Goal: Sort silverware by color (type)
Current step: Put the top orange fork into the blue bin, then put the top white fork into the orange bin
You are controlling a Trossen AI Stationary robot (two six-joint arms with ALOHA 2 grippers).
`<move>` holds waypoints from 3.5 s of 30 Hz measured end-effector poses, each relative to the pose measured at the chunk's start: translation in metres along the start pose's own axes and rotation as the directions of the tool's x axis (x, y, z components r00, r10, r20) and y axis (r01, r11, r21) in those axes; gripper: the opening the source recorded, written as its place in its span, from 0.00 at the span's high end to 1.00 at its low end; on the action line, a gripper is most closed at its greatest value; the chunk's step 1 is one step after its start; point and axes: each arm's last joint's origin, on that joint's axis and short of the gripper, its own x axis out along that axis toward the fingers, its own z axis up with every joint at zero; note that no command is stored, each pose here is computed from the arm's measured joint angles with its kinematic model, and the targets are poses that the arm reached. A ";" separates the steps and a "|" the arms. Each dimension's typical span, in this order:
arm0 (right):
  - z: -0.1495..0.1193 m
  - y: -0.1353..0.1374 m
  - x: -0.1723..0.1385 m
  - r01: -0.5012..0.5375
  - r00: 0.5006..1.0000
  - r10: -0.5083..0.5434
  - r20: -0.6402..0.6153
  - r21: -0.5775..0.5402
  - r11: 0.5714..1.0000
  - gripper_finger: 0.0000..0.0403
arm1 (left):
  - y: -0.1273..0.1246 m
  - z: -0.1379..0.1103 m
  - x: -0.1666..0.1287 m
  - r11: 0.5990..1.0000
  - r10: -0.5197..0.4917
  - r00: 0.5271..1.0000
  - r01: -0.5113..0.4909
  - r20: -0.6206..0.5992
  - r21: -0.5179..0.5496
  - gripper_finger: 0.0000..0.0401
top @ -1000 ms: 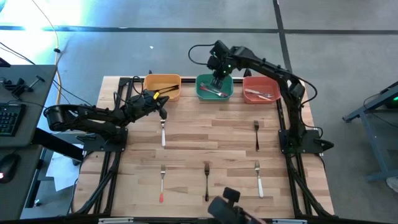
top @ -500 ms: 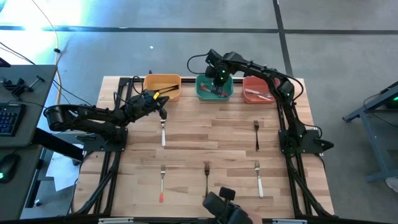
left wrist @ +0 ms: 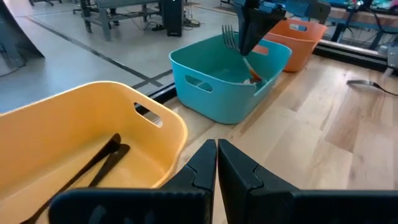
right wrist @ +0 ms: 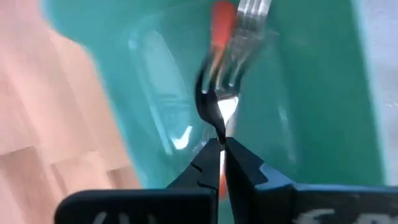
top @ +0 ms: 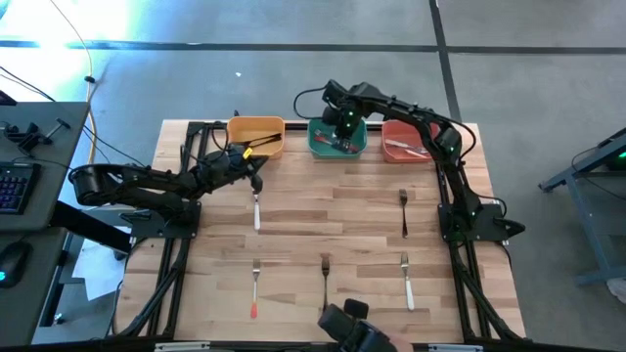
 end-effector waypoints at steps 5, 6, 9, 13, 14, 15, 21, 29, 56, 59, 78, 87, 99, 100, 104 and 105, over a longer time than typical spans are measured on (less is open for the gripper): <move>0.002 0.005 0.012 -0.067 0.996 0.068 0.063 -0.025 0.997 1.00 | -0.001 -0.004 0.000 0.999 -0.048 0.998 0.047 -0.048 -0.009 0.98; 0.001 0.006 0.014 -0.067 0.996 0.069 0.064 -0.024 0.997 1.00 | -0.001 -0.005 0.000 0.999 -0.049 0.997 0.048 -0.056 -0.015 0.98; 0.001 0.005 0.017 -0.065 0.996 0.064 0.069 0.013 0.998 1.00 | -0.001 -0.006 0.000 0.998 -0.059 0.996 0.057 -0.068 -0.031 0.98; -0.002 0.004 0.016 -0.004 1.000 0.003 0.017 0.057 0.998 0.97 | -0.002 -0.006 0.000 0.997 -0.070 0.995 0.067 -0.071 -0.046 0.98; -0.003 0.005 0.016 0.016 1.000 -0.016 0.003 0.056 0.998 0.95 | -0.002 -0.006 0.000 0.997 -0.071 0.995 0.068 -0.071 -0.047 0.98; -0.003 0.005 0.015 0.033 0.999 -0.033 -0.004 0.053 0.998 0.92 | -0.002 -0.006 0.000 0.997 -0.072 0.995 0.069 -0.071 -0.047 0.98; -0.003 0.013 -0.006 0.042 0.999 -0.042 -0.024 0.000 0.999 0.83 | -0.002 -0.006 0.000 0.995 -0.093 0.993 0.091 -0.073 -0.036 0.98; 0.006 0.019 -0.026 -0.060 0.977 0.072 0.200 -0.068 0.996 0.98 | -0.008 -0.007 -0.001 0.988 -0.157 0.984 0.156 -0.084 -0.020 0.98; -0.135 0.146 -0.032 -0.085 0.482 -0.056 0.875 0.110 0.990 0.99 | -0.042 -0.002 0.002 0.990 -0.071 0.894 0.010 -0.442 -0.137 0.79; -0.139 0.152 -0.035 -0.078 0.473 -0.048 0.880 0.096 0.992 0.99 | -0.053 0.002 -0.001 0.988 -0.050 0.879 -0.027 -0.474 -0.154 0.72; -0.142 0.189 -0.033 -0.052 0.507 0.050 0.860 -0.027 0.998 0.99 | -0.076 -0.004 -0.026 0.943 0.096 0.716 -0.289 -0.692 -0.168 0.66; -0.145 0.202 -0.032 -0.036 0.528 0.048 0.848 -0.034 0.999 0.99 | -0.075 -0.024 -0.005 0.947 0.157 0.675 -0.310 -0.721 -0.084 0.66; -0.152 0.213 -0.022 -0.031 0.531 0.076 0.844 -0.070 0.997 1.00 | -0.081 -0.029 0.005 0.976 0.181 0.729 -0.216 -0.660 0.029 0.89; -0.154 0.212 -0.017 -0.042 0.525 0.074 0.848 -0.061 0.997 1.00 | -0.083 -0.027 0.006 0.981 0.167 0.748 -0.194 -0.642 0.029 0.93; -0.158 0.214 0.006 -0.123 0.488 0.126 0.864 -0.075 0.990 1.00 | -0.093 -0.016 0.015 0.995 0.061 0.857 -0.093 -0.512 -0.037 0.98; -0.158 0.215 0.012 -0.144 0.486 0.130 0.864 -0.068 0.987 1.00 | -0.096 -0.013 0.017 0.996 0.015 0.886 -0.053 -0.464 -0.071 0.99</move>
